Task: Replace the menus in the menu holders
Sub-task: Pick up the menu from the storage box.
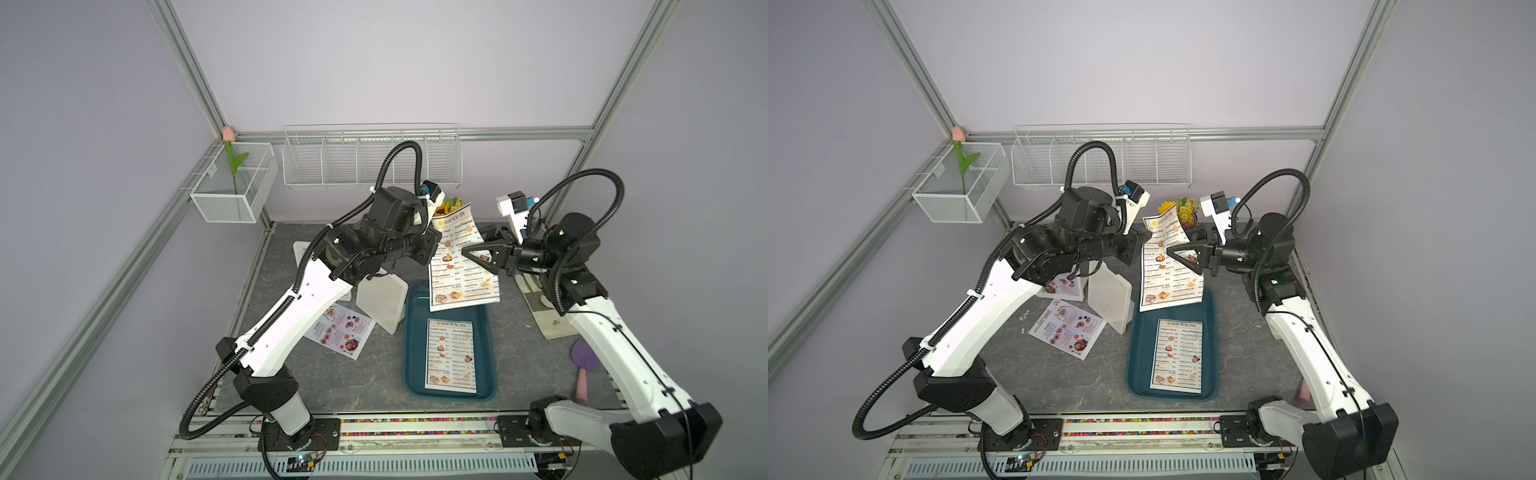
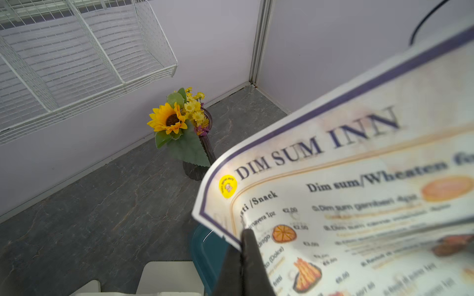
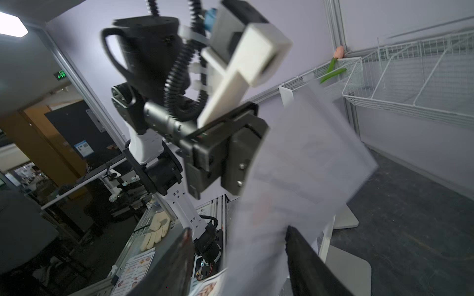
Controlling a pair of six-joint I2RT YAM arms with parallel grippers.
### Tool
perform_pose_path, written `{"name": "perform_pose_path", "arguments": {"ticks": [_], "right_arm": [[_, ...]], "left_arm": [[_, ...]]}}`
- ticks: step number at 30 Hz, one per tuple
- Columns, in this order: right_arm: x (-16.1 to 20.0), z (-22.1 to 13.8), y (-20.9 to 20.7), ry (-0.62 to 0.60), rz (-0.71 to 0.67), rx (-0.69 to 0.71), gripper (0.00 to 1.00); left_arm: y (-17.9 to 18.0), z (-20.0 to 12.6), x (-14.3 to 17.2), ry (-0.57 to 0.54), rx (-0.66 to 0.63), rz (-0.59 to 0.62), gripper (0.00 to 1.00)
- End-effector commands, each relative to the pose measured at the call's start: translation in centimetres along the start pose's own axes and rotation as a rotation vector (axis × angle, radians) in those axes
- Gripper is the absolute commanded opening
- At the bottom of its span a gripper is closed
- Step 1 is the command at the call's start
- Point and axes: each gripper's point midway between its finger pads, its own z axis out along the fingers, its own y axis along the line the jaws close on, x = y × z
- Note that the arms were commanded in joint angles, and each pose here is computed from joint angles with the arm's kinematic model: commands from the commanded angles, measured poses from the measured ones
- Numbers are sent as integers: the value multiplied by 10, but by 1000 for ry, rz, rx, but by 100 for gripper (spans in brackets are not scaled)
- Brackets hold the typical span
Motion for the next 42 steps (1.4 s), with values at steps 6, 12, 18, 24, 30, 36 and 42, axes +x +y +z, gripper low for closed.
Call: {"name": "perform_pose_path", "arguments": {"ticks": [6, 12, 18, 24, 30, 36, 42], "right_arm": [[50, 0, -26, 129, 147, 90, 60], [60, 2, -41, 109, 174, 102, 59], [58, 0, -43, 98, 166, 110, 45], [63, -10, -48, 85, 183, 177, 36], [62, -13, -57, 75, 213, 223, 27], [66, -14, -63, 76, 238, 249, 19], [70, -16, -66, 79, 257, 272, 14]], "left_arm": [[-3, -34, -20, -110, 27, 20, 0], [-5, -36, -18, -104, 44, 22, 0], [-2, -32, -14, -90, 26, 22, 0], [3, -30, -11, -90, 5, 30, 0], [0, -27, -9, -94, 23, 31, 0], [5, -22, -3, -83, -2, 29, 0], [9, -20, -4, -95, -15, 21, 0]]}}
